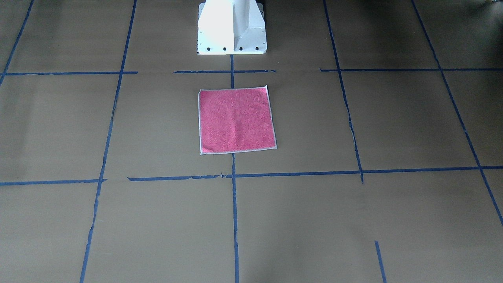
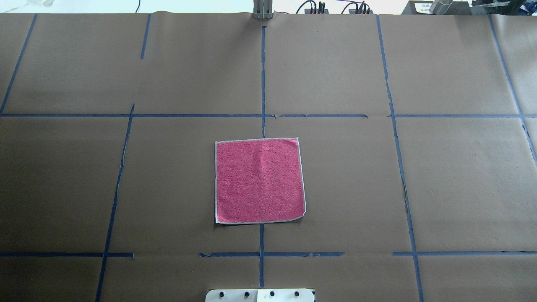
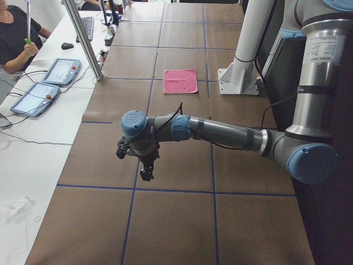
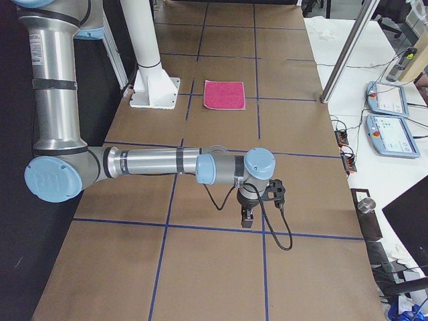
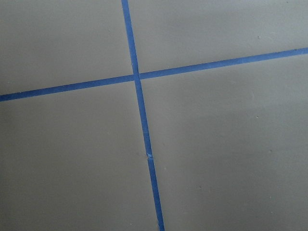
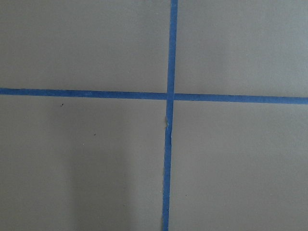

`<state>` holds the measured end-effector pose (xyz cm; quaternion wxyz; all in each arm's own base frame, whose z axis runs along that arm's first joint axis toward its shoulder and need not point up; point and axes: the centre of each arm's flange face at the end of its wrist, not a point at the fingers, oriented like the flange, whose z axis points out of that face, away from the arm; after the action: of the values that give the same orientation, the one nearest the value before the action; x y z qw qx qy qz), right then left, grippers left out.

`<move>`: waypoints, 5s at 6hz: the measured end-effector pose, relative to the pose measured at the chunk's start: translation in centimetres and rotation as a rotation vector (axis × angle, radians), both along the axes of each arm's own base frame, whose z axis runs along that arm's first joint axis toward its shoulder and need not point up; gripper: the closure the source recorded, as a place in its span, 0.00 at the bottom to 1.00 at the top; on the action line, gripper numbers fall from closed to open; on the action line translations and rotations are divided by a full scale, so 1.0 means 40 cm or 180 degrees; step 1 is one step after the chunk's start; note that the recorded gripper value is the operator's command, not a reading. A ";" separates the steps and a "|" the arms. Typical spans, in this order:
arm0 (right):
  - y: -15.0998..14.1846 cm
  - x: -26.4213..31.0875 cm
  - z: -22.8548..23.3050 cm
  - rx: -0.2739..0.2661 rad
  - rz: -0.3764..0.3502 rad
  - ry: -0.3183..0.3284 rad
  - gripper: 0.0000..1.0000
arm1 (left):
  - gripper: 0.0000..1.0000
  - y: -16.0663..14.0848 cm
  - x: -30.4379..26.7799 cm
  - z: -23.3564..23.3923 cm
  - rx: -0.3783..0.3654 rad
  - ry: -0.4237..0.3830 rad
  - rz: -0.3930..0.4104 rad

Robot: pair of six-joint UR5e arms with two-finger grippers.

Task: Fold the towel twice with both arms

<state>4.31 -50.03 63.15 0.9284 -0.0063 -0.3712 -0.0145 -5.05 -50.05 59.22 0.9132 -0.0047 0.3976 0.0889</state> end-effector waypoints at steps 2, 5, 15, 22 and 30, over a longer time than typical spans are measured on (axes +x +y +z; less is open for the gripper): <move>0.000 0.000 0.001 0.0002 0.0000 0.0000 0.00 | 0.00 -0.002 0.011 0.000 -0.0013 -0.0007 0.0019; 0.003 0.000 0.004 -0.0001 -0.0002 0.0000 0.00 | 0.00 -0.003 0.022 -0.002 -0.0015 -0.0010 0.0044; 0.030 -0.414 -0.418 -0.0391 0.0325 -0.0393 0.00 | 0.00 -0.012 0.033 -0.022 0.0175 0.0138 0.0051; 0.366 -1.311 -0.871 -0.0835 0.1120 -0.0595 0.02 | 0.00 -0.042 0.112 -0.066 0.0348 0.0160 -0.0059; 0.476 -1.490 -0.858 -0.1113 0.1281 -0.0425 0.87 | 0.00 0.136 1.012 -0.573 -0.1012 0.0543 -0.0874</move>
<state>-55.29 -31.00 28.83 0.8709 -0.0915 -0.4222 0.2342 35.44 -44.61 36.29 0.8676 -0.0869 0.4793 -0.1000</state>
